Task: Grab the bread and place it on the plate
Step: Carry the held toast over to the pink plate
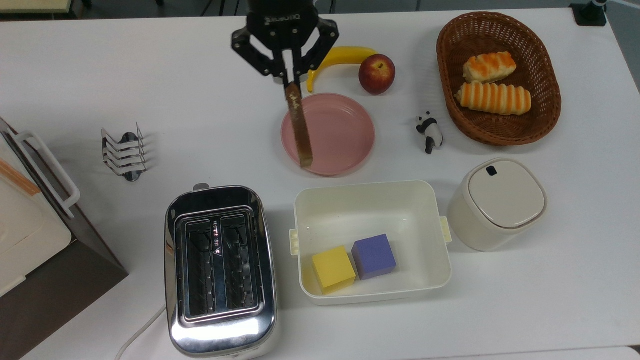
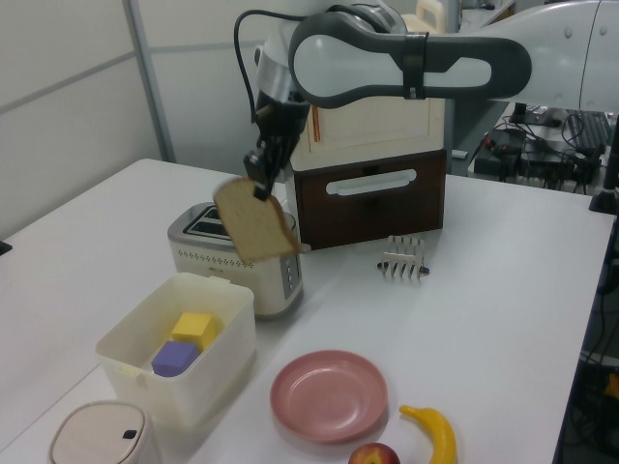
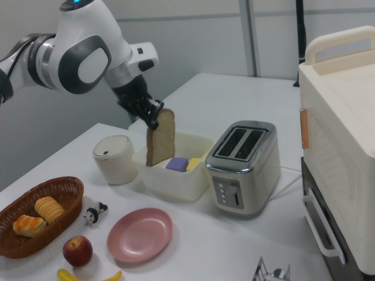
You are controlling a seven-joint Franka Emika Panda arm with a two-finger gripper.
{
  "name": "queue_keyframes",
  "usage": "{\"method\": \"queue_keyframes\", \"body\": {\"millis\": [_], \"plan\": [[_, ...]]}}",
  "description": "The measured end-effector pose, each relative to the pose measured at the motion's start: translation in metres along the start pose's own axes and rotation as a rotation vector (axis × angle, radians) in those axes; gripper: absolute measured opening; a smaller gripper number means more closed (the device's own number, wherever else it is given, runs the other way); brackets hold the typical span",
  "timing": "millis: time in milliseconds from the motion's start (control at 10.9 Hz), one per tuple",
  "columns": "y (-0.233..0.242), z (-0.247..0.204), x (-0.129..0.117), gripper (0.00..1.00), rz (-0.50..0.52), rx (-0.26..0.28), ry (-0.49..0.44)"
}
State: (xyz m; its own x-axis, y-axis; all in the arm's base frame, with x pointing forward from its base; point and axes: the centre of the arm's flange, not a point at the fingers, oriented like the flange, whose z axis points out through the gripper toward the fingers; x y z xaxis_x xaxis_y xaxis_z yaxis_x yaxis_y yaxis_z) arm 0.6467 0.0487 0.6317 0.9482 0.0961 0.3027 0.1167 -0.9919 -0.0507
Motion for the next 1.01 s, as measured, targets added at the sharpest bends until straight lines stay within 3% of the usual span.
{"method": "queue_keyframes", "body": {"millis": [276, 645, 1013], "plan": [[-0.017, 0.02, -0.022, 0.09, -0.055, 0.016, -0.192], [-0.045, 0.071, -0.049, 0.09, -0.234, 0.065, -0.433], [-0.071, 0.144, -0.056, 0.09, -0.29, 0.095, -0.554]]}}
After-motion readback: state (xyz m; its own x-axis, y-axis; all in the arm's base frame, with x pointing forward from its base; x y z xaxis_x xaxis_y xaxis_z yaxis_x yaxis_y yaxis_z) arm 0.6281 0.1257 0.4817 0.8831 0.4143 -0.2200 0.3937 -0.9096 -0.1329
